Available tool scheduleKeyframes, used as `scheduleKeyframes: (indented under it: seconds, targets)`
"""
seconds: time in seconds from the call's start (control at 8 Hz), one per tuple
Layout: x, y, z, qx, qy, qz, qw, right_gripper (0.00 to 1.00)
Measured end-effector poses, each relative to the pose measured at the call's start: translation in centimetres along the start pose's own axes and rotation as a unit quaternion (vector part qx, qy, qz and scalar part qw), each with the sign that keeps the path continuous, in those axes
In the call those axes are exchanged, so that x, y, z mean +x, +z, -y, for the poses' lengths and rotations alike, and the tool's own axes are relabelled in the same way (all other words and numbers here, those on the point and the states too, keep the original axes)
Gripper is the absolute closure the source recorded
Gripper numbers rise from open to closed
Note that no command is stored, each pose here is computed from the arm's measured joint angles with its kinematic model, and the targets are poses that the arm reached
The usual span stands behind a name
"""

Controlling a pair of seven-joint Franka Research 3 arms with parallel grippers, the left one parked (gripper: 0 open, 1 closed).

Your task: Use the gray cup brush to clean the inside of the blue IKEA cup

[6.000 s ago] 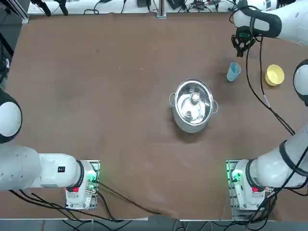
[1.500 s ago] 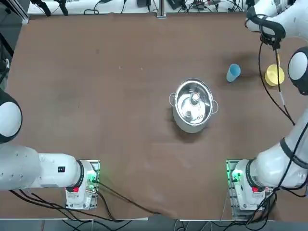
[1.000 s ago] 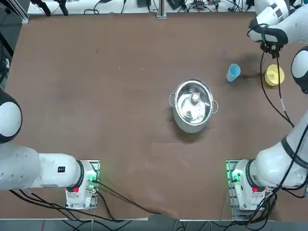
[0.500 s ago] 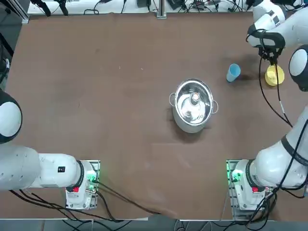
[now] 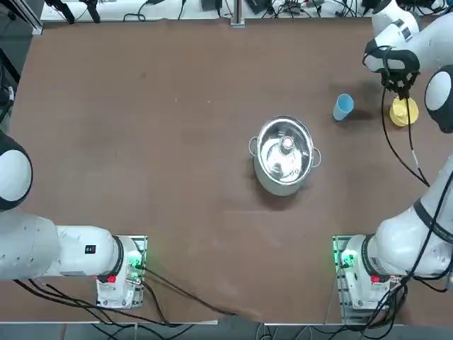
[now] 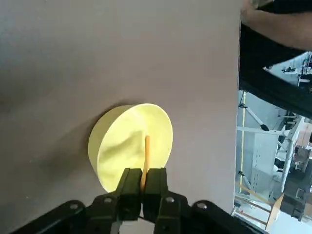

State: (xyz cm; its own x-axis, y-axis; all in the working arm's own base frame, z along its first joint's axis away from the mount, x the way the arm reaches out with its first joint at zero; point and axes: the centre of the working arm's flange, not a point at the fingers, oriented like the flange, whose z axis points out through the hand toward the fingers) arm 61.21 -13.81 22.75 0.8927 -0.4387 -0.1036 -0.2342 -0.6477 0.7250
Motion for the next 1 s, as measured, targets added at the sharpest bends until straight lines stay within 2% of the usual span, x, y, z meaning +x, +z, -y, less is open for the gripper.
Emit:
scheduleKeyframes:
  seconds: [0.38,0.5,0.62,1.0]
  targets:
    - [0.1,1.2,0.9,-0.018,0.016,-0.003,1.000,0.93]
    - [0.2,1.5,1.0,-0.026,0.015,-0.006,1.000,0.88]
    - [0.4,2.0,0.9,-0.033,0.014,-0.008,0.999,0.78]
    - [1.2,2.0,1.0,-0.035,0.016,-0.019,0.999,0.26]
